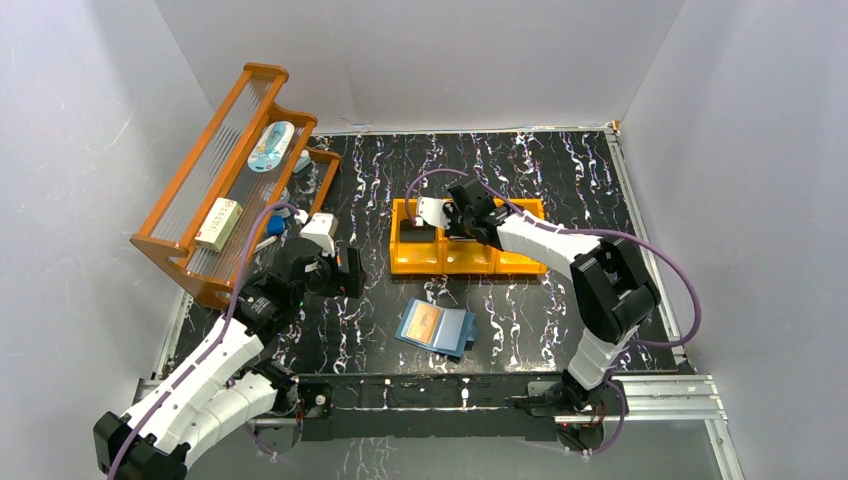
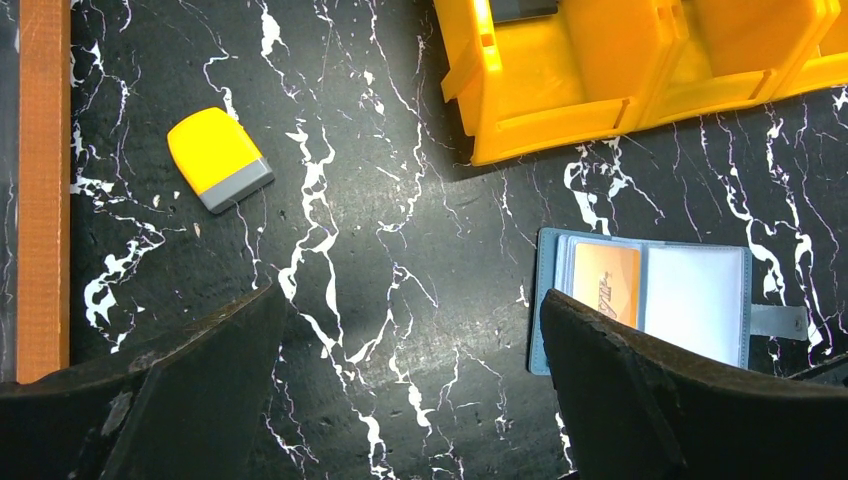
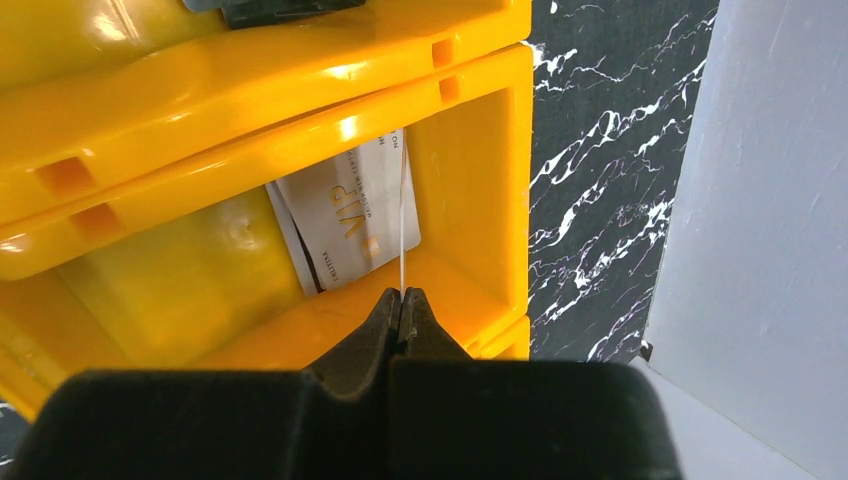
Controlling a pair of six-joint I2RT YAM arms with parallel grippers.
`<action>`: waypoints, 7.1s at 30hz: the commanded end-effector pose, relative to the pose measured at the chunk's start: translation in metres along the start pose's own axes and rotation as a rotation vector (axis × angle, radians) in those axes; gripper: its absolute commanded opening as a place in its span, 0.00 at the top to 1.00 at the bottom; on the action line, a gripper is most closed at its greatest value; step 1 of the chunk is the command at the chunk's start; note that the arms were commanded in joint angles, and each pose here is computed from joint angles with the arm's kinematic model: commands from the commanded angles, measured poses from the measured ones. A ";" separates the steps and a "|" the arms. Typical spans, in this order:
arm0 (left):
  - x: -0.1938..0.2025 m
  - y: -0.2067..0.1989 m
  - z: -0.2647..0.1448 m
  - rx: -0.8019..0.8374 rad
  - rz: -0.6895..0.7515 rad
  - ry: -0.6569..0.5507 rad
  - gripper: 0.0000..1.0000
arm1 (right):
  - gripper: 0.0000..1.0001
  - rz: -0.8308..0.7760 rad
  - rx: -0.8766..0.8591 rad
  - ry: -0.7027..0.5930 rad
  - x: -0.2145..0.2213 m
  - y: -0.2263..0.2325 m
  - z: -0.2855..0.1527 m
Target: Take the credit cards out of the card holder
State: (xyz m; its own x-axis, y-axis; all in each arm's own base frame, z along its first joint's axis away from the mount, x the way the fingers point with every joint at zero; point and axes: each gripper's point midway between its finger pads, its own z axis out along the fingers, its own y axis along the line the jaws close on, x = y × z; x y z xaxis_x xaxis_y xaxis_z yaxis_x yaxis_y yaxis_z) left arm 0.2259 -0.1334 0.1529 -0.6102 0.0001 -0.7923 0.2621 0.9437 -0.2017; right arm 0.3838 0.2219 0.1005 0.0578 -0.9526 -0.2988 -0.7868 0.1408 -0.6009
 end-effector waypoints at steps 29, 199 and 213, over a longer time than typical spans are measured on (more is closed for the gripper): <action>0.008 -0.002 0.006 0.015 0.022 0.039 0.02 | 0.76 -0.036 -0.073 -0.007 -0.003 0.003 0.030; 0.150 -0.133 0.062 0.375 -0.023 0.684 0.72 | 0.62 2.133 -0.420 0.011 -0.055 0.247 -0.081; 0.165 -0.137 0.045 0.394 -0.023 0.723 0.91 | 0.82 2.064 -0.558 -0.052 -0.064 0.246 -0.083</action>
State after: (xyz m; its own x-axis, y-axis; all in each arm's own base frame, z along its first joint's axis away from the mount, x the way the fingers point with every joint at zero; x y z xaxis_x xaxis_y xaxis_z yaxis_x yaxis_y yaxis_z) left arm 0.1508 -0.2783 0.0264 -0.9117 0.2721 -0.3079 0.3966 0.7790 -0.4856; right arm 0.1356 0.2838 0.0253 -0.8754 0.4765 -0.0819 0.2795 0.6368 0.7186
